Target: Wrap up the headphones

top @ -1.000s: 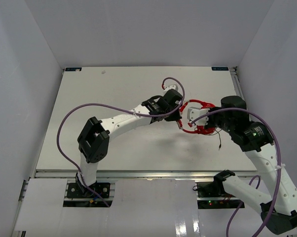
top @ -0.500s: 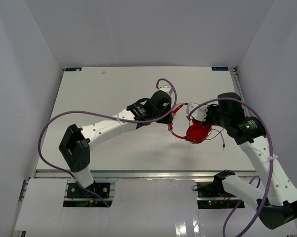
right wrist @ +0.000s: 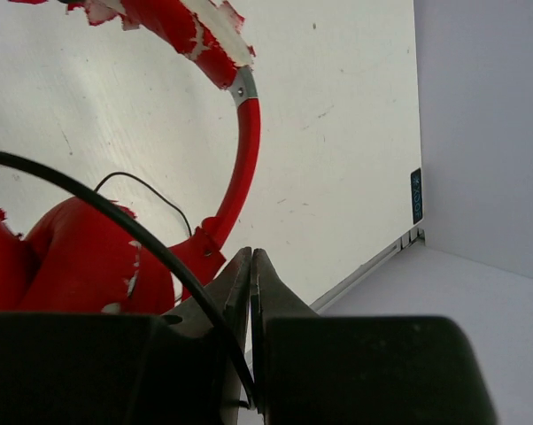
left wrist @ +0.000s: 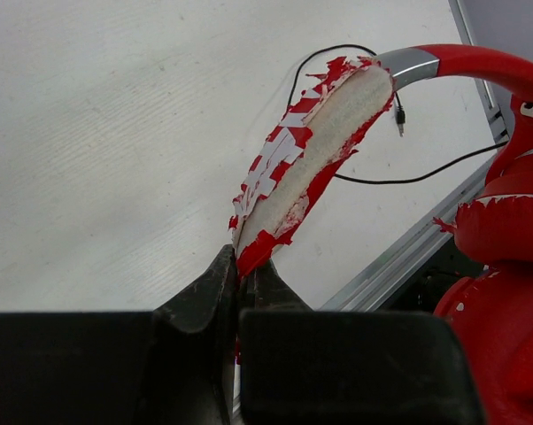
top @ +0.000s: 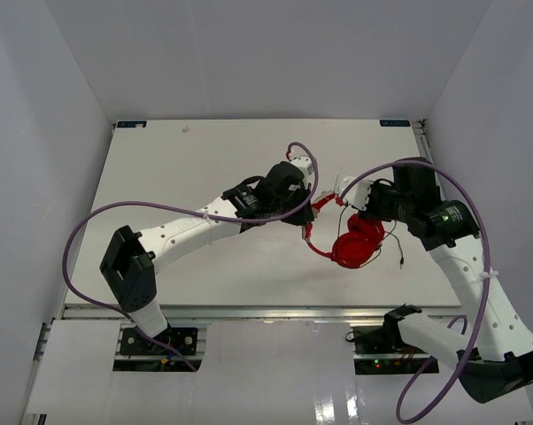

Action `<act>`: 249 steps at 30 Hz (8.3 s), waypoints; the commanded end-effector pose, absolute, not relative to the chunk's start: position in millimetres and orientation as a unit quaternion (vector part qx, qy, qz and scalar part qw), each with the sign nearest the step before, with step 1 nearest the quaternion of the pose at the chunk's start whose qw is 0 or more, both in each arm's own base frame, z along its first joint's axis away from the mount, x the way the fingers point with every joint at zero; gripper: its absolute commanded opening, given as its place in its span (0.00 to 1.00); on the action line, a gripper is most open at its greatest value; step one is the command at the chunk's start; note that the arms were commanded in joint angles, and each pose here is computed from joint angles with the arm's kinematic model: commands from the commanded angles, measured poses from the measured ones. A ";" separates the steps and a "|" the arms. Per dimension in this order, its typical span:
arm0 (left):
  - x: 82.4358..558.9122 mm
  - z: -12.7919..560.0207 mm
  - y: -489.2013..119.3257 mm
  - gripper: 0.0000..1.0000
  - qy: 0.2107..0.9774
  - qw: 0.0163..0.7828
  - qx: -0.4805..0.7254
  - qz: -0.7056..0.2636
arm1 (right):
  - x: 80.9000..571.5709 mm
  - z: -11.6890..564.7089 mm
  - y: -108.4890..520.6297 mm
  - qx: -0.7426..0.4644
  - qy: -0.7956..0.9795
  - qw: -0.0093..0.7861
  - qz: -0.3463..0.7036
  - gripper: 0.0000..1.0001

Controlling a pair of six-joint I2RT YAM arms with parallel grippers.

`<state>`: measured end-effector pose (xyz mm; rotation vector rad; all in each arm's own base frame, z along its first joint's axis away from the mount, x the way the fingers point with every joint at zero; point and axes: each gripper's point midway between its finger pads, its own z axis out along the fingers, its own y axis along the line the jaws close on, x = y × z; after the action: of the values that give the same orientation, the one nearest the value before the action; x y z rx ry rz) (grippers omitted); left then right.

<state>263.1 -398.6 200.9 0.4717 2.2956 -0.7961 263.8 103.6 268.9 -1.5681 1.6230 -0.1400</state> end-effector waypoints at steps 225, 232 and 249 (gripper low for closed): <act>214.4 314.6 -370.5 0.00 0.806 0.417 0.110 -0.405 | 213.2 259.1 158.0 -0.510 0.602 0.504 0.352 0.11; 216.8 351.2 -388.0 0.00 0.789 0.428 0.116 -0.426 | 205.2 265.4 166.2 -0.501 0.583 0.495 0.405 0.18; 224.8 423.4 -368.8 0.00 0.748 0.496 0.063 -0.436 | 195.3 261.5 162.5 -0.457 0.581 0.484 0.469 0.36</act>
<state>221.2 -388.1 339.1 0.3143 2.0169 -0.9421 206.1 161.2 259.5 -1.1284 1.4498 1.0821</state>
